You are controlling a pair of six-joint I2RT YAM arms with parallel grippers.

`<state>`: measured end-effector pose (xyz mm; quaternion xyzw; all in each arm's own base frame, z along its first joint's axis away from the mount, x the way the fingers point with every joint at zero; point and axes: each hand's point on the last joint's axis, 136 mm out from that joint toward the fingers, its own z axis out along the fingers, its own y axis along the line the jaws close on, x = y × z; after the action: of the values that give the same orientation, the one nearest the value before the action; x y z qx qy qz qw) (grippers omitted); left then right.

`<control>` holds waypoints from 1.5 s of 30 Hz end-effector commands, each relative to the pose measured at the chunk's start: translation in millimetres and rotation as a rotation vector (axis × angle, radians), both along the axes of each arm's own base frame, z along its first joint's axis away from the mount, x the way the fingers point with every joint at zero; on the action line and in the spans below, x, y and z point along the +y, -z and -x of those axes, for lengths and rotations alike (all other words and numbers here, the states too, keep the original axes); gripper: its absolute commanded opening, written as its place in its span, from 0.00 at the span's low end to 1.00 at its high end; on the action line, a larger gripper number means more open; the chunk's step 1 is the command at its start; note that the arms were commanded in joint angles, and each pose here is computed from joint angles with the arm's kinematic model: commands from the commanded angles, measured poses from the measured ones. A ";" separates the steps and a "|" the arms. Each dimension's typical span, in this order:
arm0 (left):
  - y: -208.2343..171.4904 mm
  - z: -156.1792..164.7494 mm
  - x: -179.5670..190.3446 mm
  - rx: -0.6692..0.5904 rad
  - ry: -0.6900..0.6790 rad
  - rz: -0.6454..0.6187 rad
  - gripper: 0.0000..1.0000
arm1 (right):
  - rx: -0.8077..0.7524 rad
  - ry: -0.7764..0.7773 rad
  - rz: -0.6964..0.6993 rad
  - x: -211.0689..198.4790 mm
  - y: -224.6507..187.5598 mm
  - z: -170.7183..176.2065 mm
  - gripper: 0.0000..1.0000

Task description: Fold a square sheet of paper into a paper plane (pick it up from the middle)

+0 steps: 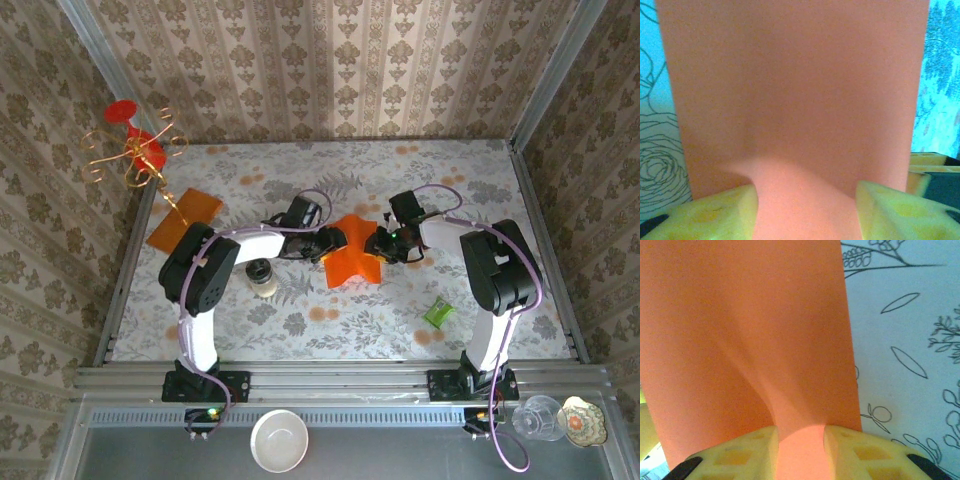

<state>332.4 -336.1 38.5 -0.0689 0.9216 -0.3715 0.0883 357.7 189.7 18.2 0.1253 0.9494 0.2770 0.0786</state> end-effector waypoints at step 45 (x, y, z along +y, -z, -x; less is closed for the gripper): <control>-201.3 16.5 -26.5 -0.226 0.277 0.474 0.29 | -0.413 -0.085 -0.611 17.5 -159.9 1.6 0.82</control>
<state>325.2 -356.6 214.0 0.0633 0.8229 -0.5459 0.1446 360.0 194.3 152.9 0.0879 0.8206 0.5215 0.2167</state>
